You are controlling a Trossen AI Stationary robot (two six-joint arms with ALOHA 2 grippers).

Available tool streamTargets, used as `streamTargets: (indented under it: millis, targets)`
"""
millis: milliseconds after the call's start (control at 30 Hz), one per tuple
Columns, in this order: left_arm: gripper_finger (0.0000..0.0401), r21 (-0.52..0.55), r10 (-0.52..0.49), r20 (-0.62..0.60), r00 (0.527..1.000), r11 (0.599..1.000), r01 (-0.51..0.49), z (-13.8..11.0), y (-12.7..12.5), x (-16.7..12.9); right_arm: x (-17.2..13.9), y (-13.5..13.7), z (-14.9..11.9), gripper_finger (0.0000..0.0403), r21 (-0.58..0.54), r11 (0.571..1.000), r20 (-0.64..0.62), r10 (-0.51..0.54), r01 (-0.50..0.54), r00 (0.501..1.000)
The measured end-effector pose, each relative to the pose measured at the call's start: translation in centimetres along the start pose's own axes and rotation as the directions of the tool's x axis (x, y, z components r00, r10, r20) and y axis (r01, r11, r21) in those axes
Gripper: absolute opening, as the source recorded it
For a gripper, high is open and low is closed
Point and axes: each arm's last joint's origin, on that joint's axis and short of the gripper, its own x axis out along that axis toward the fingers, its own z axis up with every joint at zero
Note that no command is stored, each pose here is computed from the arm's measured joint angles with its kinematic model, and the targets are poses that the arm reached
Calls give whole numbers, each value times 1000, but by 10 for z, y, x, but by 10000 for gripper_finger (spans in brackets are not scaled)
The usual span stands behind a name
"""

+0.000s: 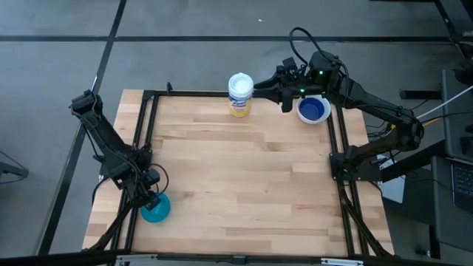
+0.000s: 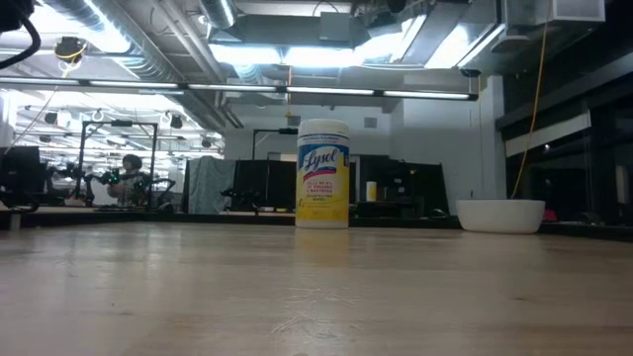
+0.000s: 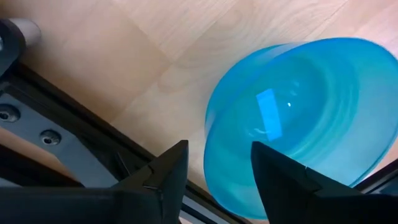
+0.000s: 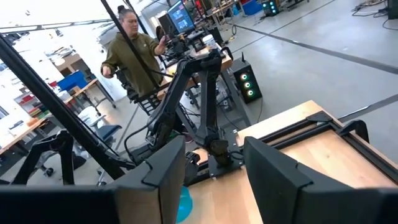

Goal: Nest bowls inside each other
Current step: Stack the blue bowl on top of the dark blue bowl

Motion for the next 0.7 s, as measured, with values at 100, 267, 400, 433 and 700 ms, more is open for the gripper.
streamTargets:
  millis: [100, 267, 400, 433, 700]
  targets:
    - [141, 1, -5, -11, 1000, 1000, 5, 0, 0, 2, 0, 0, 0, 161, 0, 1000, 1, 0, 0, 1000]
    - [74, -6, -31, -19, 999, 999, 31, 1, 1, 8, 0, 0, 0, 160, 0, 1000, 3, 2, -2, 1000]
    - [13, -15, -31, -18, 999, 999, 31, 1, 1, 8, 0, 0, 0, 162, 1, 1000, 3, 2, -2, 1000]
    - [9, -24, -32, -15, 999, 999, 31, 1, 1, 8, 0, 0, 0, 162, 0, 1000, 3, 2, -2, 1000]
    - [4, -97, -123, 219, 968, 984, 147, 12, -14, -21, 0, 2, 4, 151, -27, 999, 37, 18, -17, 999]
